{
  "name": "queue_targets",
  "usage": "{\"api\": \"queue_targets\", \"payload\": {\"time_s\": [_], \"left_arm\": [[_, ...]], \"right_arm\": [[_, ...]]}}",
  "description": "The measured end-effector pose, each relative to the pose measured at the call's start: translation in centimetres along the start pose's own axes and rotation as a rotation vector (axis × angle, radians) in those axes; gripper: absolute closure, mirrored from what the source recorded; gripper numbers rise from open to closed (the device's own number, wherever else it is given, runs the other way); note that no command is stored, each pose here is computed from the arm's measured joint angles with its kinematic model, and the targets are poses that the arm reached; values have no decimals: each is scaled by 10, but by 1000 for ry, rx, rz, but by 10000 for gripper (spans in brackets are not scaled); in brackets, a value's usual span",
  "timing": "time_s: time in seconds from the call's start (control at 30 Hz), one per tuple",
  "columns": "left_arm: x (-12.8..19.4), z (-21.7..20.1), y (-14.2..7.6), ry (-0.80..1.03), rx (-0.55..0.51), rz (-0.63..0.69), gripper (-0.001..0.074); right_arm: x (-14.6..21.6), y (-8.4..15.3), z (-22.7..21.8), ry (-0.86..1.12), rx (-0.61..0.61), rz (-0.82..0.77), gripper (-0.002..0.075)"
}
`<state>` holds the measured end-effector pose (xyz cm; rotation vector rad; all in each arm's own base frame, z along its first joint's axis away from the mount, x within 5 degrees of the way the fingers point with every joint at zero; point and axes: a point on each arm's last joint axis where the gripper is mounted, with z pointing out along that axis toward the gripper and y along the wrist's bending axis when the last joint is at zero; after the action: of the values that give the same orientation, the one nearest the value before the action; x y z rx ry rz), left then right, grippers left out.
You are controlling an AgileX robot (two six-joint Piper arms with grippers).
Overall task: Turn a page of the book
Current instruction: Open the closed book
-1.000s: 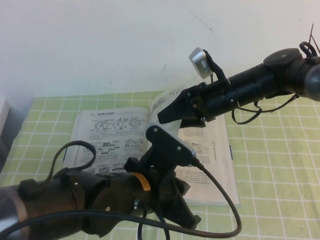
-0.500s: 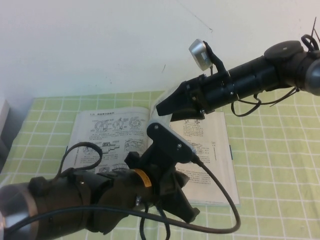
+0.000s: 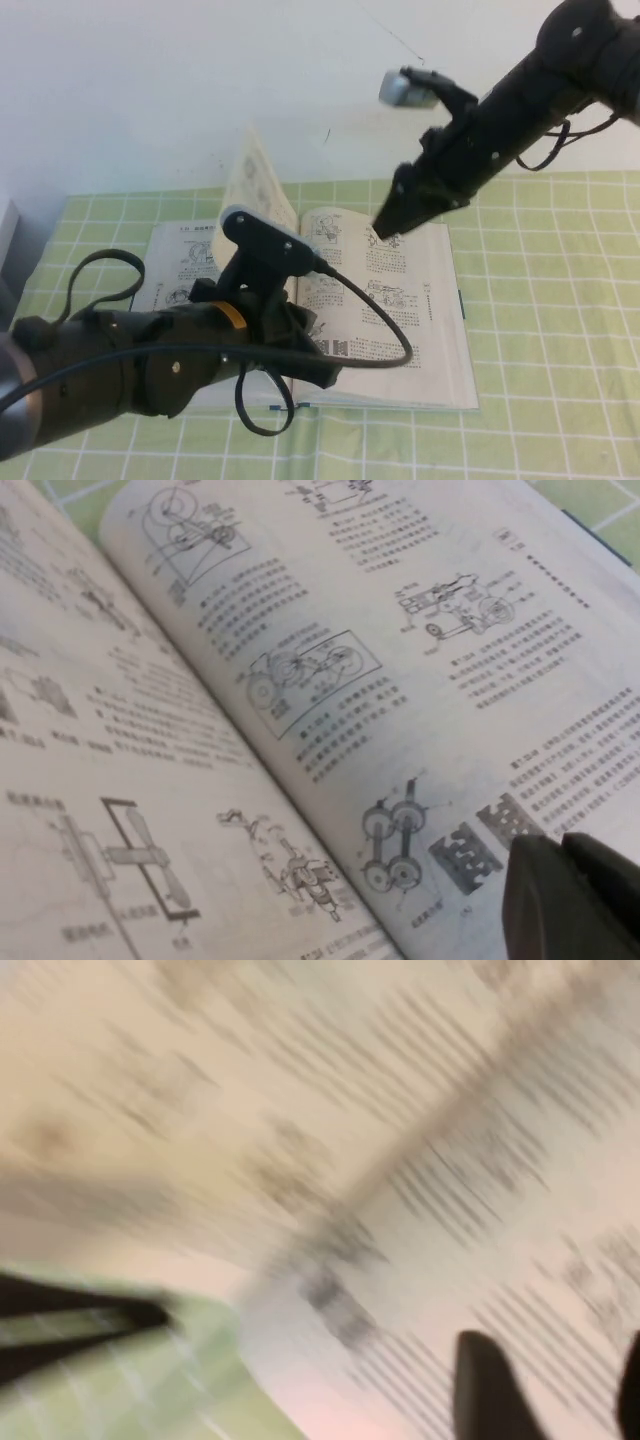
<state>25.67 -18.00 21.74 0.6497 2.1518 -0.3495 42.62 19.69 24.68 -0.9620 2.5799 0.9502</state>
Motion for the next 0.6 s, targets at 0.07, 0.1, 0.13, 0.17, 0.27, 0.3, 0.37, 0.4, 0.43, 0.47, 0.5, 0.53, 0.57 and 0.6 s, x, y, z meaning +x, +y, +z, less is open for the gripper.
{"api": "queue_targets", "payload": {"time_s": [0.07, 0.1, 0.13, 0.17, 0.27, 0.3, 0.37, 0.4, 0.43, 0.47, 0.5, 0.53, 0.57, 0.6], "left_arm": [[1, 0, 6, 14, -11, -32, 739], [2, 1, 9, 21, -17, -53, 739], [3, 1, 13, 28, -24, -80, 739], [4, 1, 17, 37, -31, -110, 739], [10, 5, 28, 74, -51, -192, 739], [12, 7, 31, 87, -56, -213, 739], [18, 13, 37, 117, -68, -250, 739], [21, 15, 39, 132, -71, -260, 739], [24, 19, 40, 151, -72, -273, 739], [28, 23, 41, 171, -73, -281, 739], [31, 26, 41, 186, -73, -288, 739], [35, 30, 42, 205, -75, -295, 739], [39, 33, 42, 225, -74, -298, 739], [43, 37, 42, 244, -75, -302, 739]], "right_arm": [[6, -2, 10, 70, 56, -21, 477], [9, -3, 20, 111, 77, -28, 526], [13, -3, 31, 150, 86, -39, 581], [16, -4, 40, 180, 91, -42, 623], [24, -5, 69, 253, 78, -44, 699], [26, -5, 78, 270, 76, -47, 709], [29, -7, 91, 296, 82, -54, 718], [31, -8, 95, 310, 89, -59, 721], [32, -8, 100, 324, 97, -64, 724], [34, -9, 103, 334, 105, -68, 725], [35, -11, 105, 346, 115, -69, 726], [35, -11, 106, 352, 122, -69, 727], [36, -11, 107, 359, 128, -71, 727], [36, -11, 107, 360, 131, -69, 727]]}}
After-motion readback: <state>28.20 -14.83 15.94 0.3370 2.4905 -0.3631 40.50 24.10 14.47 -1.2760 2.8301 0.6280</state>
